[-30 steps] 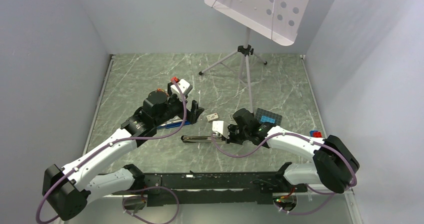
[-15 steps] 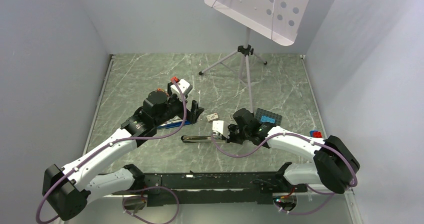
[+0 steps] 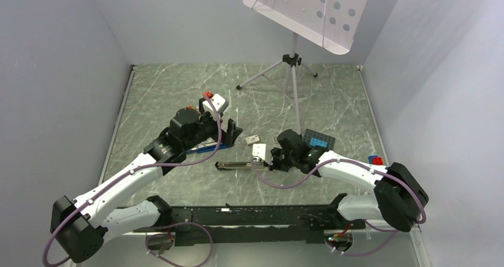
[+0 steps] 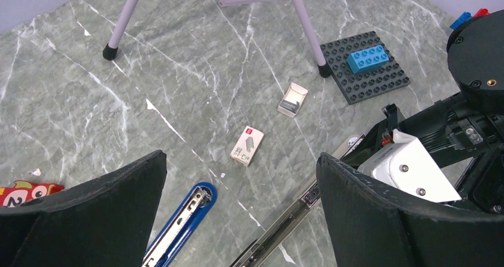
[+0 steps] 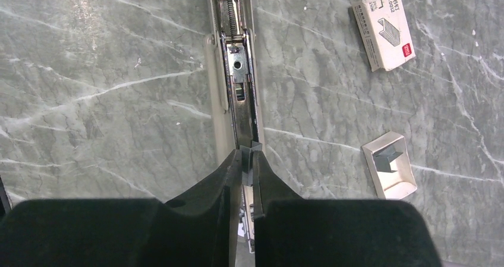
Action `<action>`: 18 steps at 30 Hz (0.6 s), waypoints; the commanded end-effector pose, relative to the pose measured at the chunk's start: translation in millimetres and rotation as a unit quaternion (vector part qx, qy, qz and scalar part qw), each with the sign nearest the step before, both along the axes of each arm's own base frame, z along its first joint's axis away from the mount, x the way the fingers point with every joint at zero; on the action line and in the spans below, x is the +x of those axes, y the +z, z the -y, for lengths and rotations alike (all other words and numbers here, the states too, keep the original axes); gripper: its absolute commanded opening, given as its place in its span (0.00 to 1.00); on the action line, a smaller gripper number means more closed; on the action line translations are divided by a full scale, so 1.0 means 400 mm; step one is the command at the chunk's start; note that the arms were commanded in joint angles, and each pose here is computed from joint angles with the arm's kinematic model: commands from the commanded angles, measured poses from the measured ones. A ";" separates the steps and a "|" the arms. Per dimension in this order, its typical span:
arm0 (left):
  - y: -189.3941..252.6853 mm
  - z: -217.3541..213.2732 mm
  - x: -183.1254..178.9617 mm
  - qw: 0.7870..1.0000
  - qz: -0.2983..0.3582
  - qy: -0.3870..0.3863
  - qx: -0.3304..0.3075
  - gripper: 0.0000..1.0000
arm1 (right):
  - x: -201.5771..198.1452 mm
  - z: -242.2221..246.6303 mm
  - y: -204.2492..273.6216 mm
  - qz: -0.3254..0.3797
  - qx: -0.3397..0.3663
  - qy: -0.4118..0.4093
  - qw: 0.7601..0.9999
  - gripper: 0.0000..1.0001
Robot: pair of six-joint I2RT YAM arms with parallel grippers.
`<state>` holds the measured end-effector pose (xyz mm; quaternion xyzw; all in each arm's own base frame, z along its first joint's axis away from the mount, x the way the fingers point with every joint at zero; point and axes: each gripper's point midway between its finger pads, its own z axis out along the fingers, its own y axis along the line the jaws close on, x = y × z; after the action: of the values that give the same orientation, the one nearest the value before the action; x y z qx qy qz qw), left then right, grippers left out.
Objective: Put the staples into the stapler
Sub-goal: Pick up the stapler.
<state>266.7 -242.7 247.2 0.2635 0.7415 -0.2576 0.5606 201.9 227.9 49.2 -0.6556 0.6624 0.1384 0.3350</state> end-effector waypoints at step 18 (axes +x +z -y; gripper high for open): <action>0.035 -0.001 0.009 1.000 0.019 0.006 -0.018 0.99 | 0.022 -0.010 0.045 0.031 0.018 -0.007 0.999 0.12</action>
<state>266.7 -242.7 247.2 0.2635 0.7415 -0.2576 0.5606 201.8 227.8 49.7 -0.6555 0.6621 0.1384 0.3358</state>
